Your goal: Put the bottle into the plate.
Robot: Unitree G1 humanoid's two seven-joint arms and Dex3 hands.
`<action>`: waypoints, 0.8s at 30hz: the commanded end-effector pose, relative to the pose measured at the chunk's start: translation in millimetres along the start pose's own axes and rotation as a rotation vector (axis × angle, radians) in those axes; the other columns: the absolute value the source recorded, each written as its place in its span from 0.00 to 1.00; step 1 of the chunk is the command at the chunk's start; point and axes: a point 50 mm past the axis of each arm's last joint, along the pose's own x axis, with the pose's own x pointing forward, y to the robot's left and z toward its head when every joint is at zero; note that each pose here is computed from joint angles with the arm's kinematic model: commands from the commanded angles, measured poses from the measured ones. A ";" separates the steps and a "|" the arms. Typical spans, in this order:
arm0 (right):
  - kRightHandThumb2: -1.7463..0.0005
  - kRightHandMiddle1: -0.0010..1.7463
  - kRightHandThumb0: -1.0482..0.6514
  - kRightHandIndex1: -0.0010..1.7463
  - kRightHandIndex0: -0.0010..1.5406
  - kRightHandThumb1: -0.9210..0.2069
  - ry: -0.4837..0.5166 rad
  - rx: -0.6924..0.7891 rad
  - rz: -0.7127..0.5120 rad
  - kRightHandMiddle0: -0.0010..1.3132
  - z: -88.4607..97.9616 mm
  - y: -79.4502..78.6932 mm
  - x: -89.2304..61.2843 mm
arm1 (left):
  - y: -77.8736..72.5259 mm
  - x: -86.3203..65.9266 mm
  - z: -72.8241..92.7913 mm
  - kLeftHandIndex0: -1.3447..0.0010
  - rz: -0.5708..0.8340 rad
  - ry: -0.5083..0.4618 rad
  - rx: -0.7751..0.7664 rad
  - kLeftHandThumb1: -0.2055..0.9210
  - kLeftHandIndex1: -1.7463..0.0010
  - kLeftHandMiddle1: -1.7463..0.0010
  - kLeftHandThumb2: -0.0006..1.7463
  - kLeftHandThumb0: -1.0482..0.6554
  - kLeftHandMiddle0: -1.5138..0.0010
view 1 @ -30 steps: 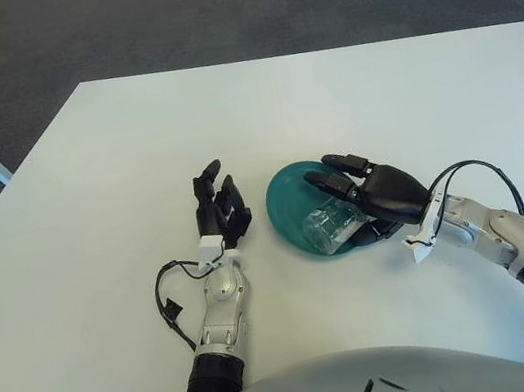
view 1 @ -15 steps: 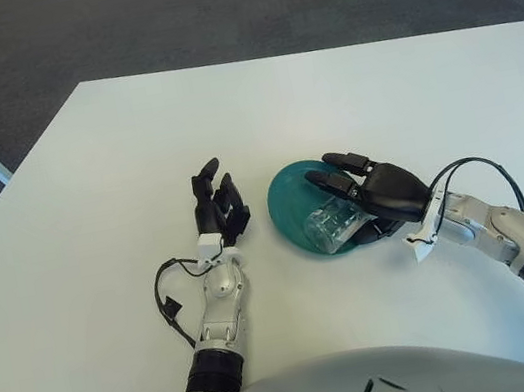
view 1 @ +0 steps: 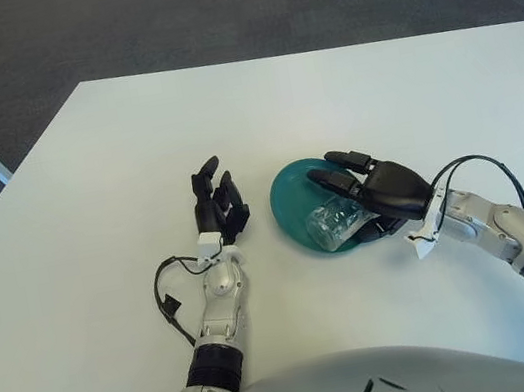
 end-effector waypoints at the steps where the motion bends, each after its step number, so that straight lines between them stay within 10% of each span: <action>1: 0.50 0.00 0.00 0.00 0.00 0.00 0.023 -0.009 0.078 0.00 -2.9 10.0 -7.4 | -15.2 -10.6 -22.7 0.95 0.003 0.137 -0.063 1.00 0.53 1.00 0.38 0.20 0.61; 24: 0.49 0.00 0.00 0.00 0.00 0.00 0.013 -0.023 -0.010 0.00 -8.1 -0.2 -5.4 | -21.8 0.6 -29.1 0.95 0.005 0.184 -0.057 1.00 0.53 1.00 0.40 0.20 0.60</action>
